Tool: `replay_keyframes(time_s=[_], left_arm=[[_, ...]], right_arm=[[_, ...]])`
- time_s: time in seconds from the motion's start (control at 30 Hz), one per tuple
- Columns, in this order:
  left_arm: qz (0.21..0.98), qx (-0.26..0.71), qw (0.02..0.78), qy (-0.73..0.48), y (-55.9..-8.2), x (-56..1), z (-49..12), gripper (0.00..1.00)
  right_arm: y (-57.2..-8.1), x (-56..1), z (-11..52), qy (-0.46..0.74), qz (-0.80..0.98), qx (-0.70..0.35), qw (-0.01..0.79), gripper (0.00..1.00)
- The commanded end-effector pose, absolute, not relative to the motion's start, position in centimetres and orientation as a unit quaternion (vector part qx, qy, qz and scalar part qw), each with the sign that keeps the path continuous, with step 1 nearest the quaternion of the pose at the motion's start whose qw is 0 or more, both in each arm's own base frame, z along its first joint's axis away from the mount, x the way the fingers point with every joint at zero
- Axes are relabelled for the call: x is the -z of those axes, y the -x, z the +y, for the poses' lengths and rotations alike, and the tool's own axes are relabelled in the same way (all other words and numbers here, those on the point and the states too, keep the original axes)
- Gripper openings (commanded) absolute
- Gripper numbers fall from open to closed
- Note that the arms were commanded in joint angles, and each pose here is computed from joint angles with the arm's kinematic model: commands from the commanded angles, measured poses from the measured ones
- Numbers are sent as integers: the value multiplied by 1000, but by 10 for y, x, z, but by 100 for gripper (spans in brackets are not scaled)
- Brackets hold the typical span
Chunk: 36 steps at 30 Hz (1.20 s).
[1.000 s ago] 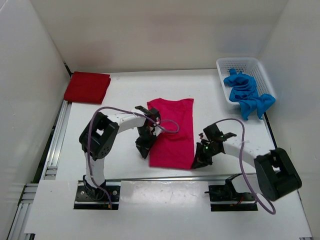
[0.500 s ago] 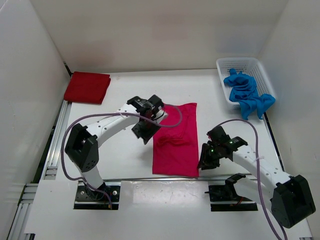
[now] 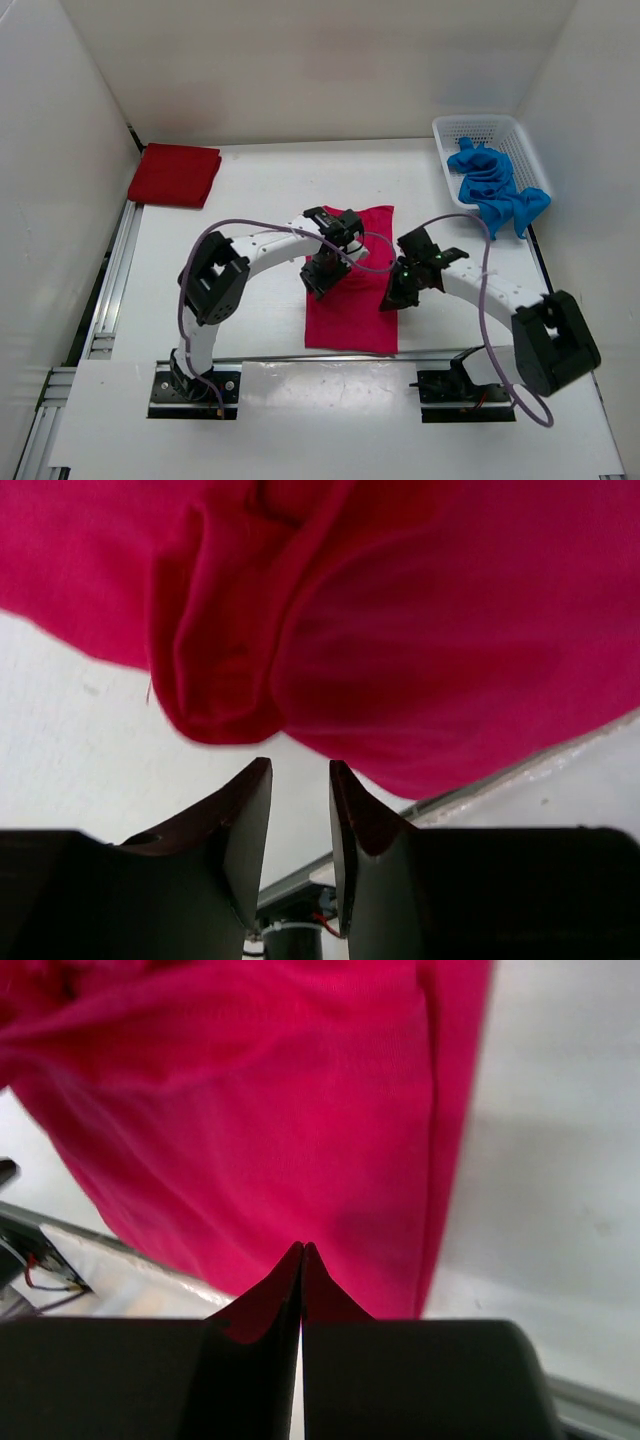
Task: Fold and stack the t-shirts
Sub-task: Fold the folded rectangular tshirt in 1/3 of the way
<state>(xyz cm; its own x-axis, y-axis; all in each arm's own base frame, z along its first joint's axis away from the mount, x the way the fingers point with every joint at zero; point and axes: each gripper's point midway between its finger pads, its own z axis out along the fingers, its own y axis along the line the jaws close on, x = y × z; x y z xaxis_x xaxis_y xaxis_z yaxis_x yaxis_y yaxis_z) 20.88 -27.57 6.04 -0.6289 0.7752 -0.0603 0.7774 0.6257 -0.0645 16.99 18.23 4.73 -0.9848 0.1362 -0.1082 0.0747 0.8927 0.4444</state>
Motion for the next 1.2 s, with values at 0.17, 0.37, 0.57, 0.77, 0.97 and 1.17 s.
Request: replay_keyframes(time_s=[0.17, 0.37, 0.57, 0.77, 0.97, 1.17], left_arm=[[898, 88, 89, -423, -244, -75, -312, 41], [911, 78, 76, -398, -255, -55, -293, 41], [922, 39, 86, -376, -280, -42, -275, 41], [930, 33, 110, -350, -307, -46, -266, 54], [930, 2, 147, -338, -328, -59, -260, 54], [924, 49, 180, -335, -308, -107, -253, 64]], right_arm=[[-215, -43, 210, -80, 959, -259, 84, 0], [-232, -31, 208, -96, 963, -240, 75, 0], [-252, -27, 196, -131, 962, -222, 86, 0], [-274, -15, 181, -164, 962, -200, 88, 0], [-295, -35, 191, -136, 960, -222, 100, 1], [-284, -85, 187, -81, 963, -225, 125, 51]])
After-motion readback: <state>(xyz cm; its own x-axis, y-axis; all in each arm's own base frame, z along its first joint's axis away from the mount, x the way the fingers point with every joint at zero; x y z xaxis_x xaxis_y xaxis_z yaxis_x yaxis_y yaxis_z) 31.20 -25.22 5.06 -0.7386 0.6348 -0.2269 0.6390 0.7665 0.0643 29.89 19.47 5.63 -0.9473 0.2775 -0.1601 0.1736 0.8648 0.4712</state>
